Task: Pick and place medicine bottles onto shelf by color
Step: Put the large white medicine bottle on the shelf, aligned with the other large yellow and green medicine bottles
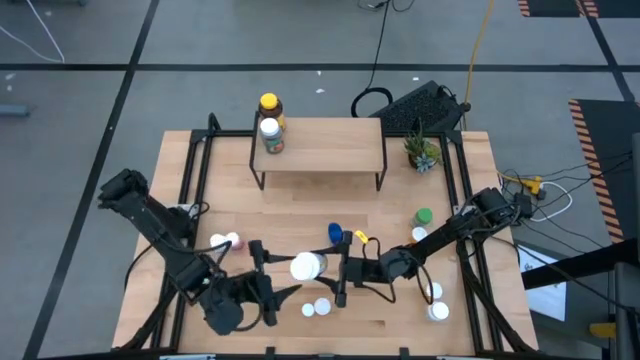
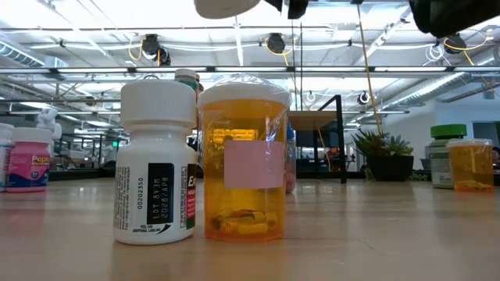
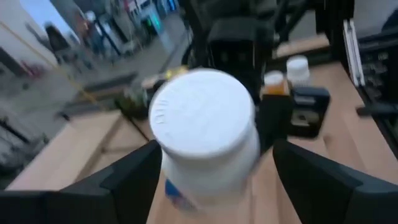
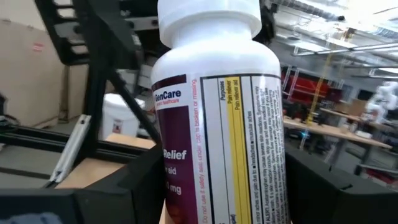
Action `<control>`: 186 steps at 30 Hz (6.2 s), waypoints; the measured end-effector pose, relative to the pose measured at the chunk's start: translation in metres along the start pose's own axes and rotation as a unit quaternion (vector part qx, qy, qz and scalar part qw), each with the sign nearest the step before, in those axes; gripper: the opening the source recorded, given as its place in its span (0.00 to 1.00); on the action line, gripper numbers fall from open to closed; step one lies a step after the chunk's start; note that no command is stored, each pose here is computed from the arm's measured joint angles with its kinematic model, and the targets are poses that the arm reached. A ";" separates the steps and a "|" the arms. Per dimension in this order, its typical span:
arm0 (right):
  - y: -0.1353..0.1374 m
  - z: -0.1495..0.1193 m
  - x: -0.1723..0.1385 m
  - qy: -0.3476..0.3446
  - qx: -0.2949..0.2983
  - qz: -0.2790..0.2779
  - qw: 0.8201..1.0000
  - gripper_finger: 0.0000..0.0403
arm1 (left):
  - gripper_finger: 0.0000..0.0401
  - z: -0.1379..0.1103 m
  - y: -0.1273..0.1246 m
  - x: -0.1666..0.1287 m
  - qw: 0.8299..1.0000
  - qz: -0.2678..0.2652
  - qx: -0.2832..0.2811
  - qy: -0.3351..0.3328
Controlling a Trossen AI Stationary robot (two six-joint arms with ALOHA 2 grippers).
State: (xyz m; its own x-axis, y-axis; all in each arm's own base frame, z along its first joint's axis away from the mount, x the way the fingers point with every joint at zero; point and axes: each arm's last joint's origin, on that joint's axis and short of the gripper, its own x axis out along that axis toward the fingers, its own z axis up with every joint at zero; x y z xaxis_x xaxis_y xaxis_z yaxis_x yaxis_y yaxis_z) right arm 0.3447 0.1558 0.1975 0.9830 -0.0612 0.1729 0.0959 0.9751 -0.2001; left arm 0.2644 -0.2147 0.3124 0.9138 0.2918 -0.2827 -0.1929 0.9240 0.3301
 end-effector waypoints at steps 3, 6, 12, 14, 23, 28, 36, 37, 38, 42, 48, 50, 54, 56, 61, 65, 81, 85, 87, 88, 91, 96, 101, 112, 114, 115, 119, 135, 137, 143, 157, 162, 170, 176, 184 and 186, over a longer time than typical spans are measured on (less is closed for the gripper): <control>0.000 -0.001 0.000 0.004 0.001 -0.001 1.000 0.61 | 0.75 -0.010 0.001 0.016 0.999 -0.001 -0.015 -0.035; 0.000 -0.003 0.000 0.011 -0.002 -0.005 1.000 0.61 | 0.76 -0.020 0.006 0.027 0.998 0.009 -0.035 -0.056; 0.000 -0.003 0.001 0.010 0.000 -0.003 1.000 0.61 | 0.75 -0.021 0.017 0.023 0.993 -0.028 -0.053 -0.101; -0.001 -0.003 0.001 0.012 0.007 -0.002 1.000 0.61 | 0.73 -0.017 0.020 0.019 0.991 -0.047 -0.058 -0.112; -0.001 -0.004 0.001 0.013 0.008 0.000 1.000 0.61 | 0.59 -0.019 0.020 0.016 0.991 -0.060 -0.062 -0.104; -0.002 -0.005 0.001 0.017 0.022 -0.001 1.000 0.61 | 0.62 -0.021 0.020 0.016 0.992 -0.056 -0.067 -0.094; -0.008 -0.005 0.002 0.030 -0.030 -0.069 0.997 0.75 | 0.59 -0.019 0.049 0.013 0.995 -0.045 -0.065 -0.066; -0.009 -0.005 0.002 0.035 -0.034 -0.082 0.995 0.78 | 0.59 -0.019 0.056 0.012 0.995 -0.045 -0.068 -0.058; -0.010 -0.005 0.002 0.041 -0.038 -0.098 0.994 0.81 | 0.59 -0.020 0.062 0.011 0.996 -0.039 -0.069 -0.049; -0.015 -0.001 0.000 0.056 -0.038 -0.160 0.985 0.91 | 0.60 -0.022 0.089 0.009 0.998 -0.013 -0.058 -0.019; -0.014 0.004 -0.003 0.060 -0.027 -0.191 0.979 0.94 | 0.60 -0.020 0.141 0.002 0.997 0.046 -0.066 -0.004; -0.014 0.004 -0.003 0.058 -0.022 -0.191 0.980 0.94 | 0.59 -0.022 0.158 0.003 0.996 0.058 -0.066 0.005; -0.014 0.003 -0.003 0.061 -0.019 -0.190 0.980 0.94 | 0.61 -0.029 0.189 0.007 0.993 0.086 -0.080 0.031; -0.014 0.003 -0.003 0.061 -0.017 -0.190 0.980 0.94 | 0.62 -0.034 0.202 0.011 0.990 0.107 -0.081 0.051; -0.014 0.002 -0.003 0.065 -0.020 -0.188 0.980 0.94 | 0.61 -0.048 0.230 0.021 0.982 0.130 -0.092 0.097; -0.014 0.002 -0.003 0.066 -0.021 -0.188 0.980 0.94 | 0.60 -0.057 0.250 0.028 0.974 0.155 -0.111 0.119; -0.013 0.000 -0.003 0.072 -0.017 -0.185 0.980 0.94 | 0.63 -0.074 0.291 0.034 0.962 0.163 -0.168 0.143; -0.013 0.000 -0.003 0.072 -0.017 -0.185 0.980 0.94 | 0.67 -0.078 0.292 0.039 0.960 0.165 -0.163 0.158; -0.013 0.000 -0.003 0.072 -0.017 -0.185 0.980 0.94 | 0.68 -0.081 0.292 0.043 0.958 0.165 -0.162 0.169; -0.013 0.000 -0.003 0.071 -0.017 -0.185 0.980 0.94 | 0.67 -0.082 0.293 0.046 0.958 0.165 -0.162 0.169; -0.013 0.000 -0.003 0.072 -0.017 -0.185 0.980 0.94 | 0.66 -0.084 0.294 0.050 0.957 0.167 -0.163 0.174; -0.013 0.000 -0.003 0.073 -0.019 -0.184 0.980 0.94 | 0.65 -0.086 0.295 0.054 0.957 0.169 -0.150 0.182; -0.013 -0.001 -0.003 0.075 -0.022 -0.184 0.980 0.94 | 0.65 -0.087 0.295 0.054 0.959 0.169 -0.134 0.187; -0.013 -0.001 -0.003 0.076 -0.023 -0.183 0.980 0.94 | 0.65 -0.085 0.295 0.050 0.959 0.169 -0.136 0.183; -0.013 -0.001 -0.003 0.076 -0.023 -0.183 0.980 0.94 | 0.65 -0.085 0.295 0.046 0.959 0.169 -0.140 0.181; -0.013 -0.001 -0.003 0.076 -0.023 -0.183 0.980 0.94 | 0.65 -0.084 0.295 0.044 0.959 0.169 -0.141 0.182; -0.013 -0.001 -0.003 0.077 -0.022 -0.183 0.980 0.94 | 0.67 -0.083 0.295 0.038 0.959 0.168 -0.146 0.176; -0.012 -0.003 -0.003 0.081 -0.018 -0.182 0.980 0.94 | 0.96 -0.079 0.295 0.027 0.960 0.168 -0.134 0.177; -0.012 -0.003 -0.003 0.084 -0.021 -0.181 0.980 0.94 | 0.97 -0.073 0.296 0.021 0.964 0.171 -0.128 0.161; -0.012 -0.004 -0.003 0.087 -0.018 -0.181 0.980 0.94 | 0.97 -0.065 0.298 0.001 0.961 0.214 -0.112 0.137; -0.011 -0.006 -0.003 0.095 -0.020 -0.178 0.979 0.94 | 0.96 -0.072 0.273 -0.045 0.949 0.224 -0.135 0.177; -0.011 -0.006 -0.003 0.094 -0.018 -0.177 0.980 0.94 | 0.87 -0.092 0.264 -0.037 0.928 0.244 -0.148 0.238; -0.012 -0.007 -0.001 0.086 -0.004 -0.158 0.984 0.94 | 0.57 -0.119 0.259 -0.015 0.919 0.271 -0.141 0.249; -0.012 -0.007 -0.001 0.087 -0.005 -0.158 0.984 0.94 | 0.41 -0.126 0.259 -0.002 0.923 0.276 -0.137 0.229; -0.013 -0.007 -0.001 0.087 -0.006 -0.159 0.983 0.94 | 0.36 -0.127 0.261 0.009 0.927 0.273 -0.141 0.217; -0.013 -0.007 -0.001 0.087 -0.006 -0.159 0.983 0.94 | 0.36 -0.128 0.262 0.013 0.926 0.273 -0.137 0.222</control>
State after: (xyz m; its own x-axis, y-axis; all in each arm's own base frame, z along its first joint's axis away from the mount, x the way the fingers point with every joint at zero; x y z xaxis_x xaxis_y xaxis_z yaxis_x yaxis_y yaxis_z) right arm 0.3435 0.1420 0.1932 0.9150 -0.3989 0.0603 0.4031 0.8982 -0.1751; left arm 0.1800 0.0624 0.2799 0.4277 0.7512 -0.5028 -0.7226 0.6183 0.3090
